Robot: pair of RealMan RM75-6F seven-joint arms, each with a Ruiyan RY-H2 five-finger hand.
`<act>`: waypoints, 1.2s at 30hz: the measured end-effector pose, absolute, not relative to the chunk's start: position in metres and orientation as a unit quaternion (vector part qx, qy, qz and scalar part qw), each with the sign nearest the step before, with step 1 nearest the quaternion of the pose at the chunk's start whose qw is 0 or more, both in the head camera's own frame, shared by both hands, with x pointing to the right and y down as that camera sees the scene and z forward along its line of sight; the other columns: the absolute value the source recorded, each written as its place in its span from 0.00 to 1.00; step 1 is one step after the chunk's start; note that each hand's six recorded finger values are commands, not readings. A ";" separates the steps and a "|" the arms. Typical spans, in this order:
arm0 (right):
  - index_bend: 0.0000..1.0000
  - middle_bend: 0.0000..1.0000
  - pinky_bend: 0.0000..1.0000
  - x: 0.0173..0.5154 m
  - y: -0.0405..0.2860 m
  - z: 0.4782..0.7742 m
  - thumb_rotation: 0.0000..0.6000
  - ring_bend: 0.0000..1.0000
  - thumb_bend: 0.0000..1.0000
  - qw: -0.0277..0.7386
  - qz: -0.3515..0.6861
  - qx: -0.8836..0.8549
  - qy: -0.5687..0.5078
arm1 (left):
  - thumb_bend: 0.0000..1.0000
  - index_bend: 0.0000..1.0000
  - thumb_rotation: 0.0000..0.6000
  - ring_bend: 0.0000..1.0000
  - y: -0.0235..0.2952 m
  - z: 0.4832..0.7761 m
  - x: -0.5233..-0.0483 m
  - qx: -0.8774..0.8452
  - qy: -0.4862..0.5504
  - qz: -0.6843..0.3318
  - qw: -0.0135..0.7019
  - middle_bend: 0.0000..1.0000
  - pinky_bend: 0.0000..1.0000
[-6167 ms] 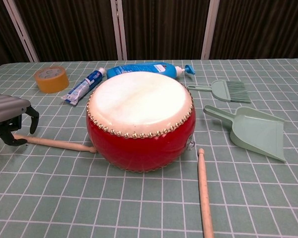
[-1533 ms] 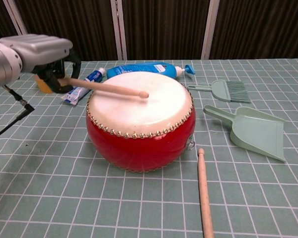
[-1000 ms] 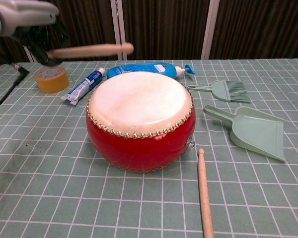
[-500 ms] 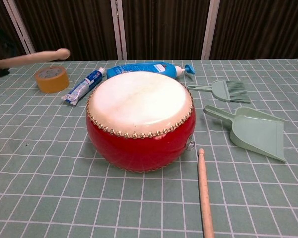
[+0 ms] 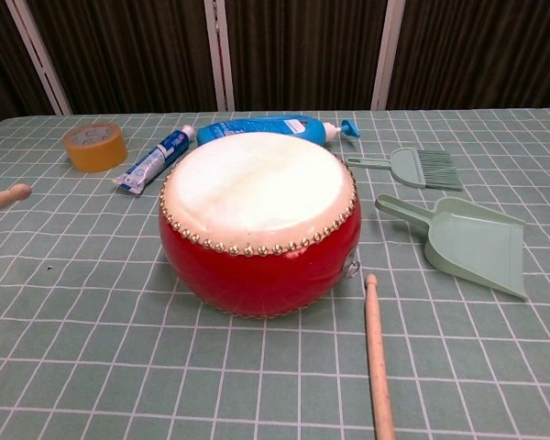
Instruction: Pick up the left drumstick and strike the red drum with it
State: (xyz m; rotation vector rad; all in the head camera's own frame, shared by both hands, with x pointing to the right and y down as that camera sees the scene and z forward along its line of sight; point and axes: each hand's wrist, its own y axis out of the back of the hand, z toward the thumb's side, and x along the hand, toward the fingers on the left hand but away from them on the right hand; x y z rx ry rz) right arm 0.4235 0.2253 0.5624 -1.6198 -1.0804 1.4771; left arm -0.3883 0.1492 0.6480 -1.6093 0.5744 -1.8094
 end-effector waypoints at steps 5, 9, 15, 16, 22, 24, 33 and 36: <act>0.00 0.00 0.00 0.424 0.225 0.562 1.00 0.00 0.35 0.342 0.568 -0.623 -0.415 | 0.47 0.57 1.00 0.66 0.155 0.664 -0.387 -0.613 0.205 -0.697 0.310 0.63 0.71; 0.00 0.00 0.00 0.424 0.226 0.562 1.00 0.00 0.35 0.341 0.567 -0.624 -0.416 | 0.39 0.44 1.00 0.49 0.159 0.670 -0.388 -0.610 0.192 -0.704 0.310 0.46 0.57; 0.00 0.00 0.00 0.424 0.226 0.562 1.00 0.00 0.35 0.341 0.567 -0.624 -0.415 | 0.30 0.25 1.00 0.33 0.160 0.674 -0.389 -0.608 0.189 -0.709 0.303 0.29 0.45; 0.00 0.00 0.00 0.424 0.226 0.562 1.00 0.00 0.35 0.342 0.567 -0.624 -0.415 | 0.29 0.24 1.00 0.32 0.159 0.674 -0.389 -0.609 0.190 -0.708 0.302 0.28 0.44; 0.00 0.00 0.00 0.424 0.226 0.562 1.00 0.00 0.35 0.341 0.568 -0.624 -0.414 | 0.29 0.23 1.00 0.29 0.158 0.671 -0.390 -0.612 0.200 -0.704 0.299 0.26 0.39; 0.00 0.00 0.00 0.424 0.226 0.562 1.00 0.00 0.35 0.341 0.569 -0.624 -0.414 | 0.29 0.23 1.00 0.27 0.157 0.670 -0.390 -0.613 0.207 -0.702 0.298 0.25 0.37; 0.00 0.00 0.00 0.426 0.226 0.563 1.00 0.00 0.35 0.340 0.573 -0.624 -0.410 | 0.22 0.08 1.00 0.15 0.157 0.653 -0.389 -0.628 0.257 -0.671 0.297 0.10 0.29; 0.00 0.00 0.00 0.426 0.226 0.561 1.00 0.00 0.35 0.344 0.572 -0.623 -0.409 | 0.16 0.02 1.00 0.09 0.162 0.634 -0.395 -0.631 0.294 -0.649 0.307 0.03 0.25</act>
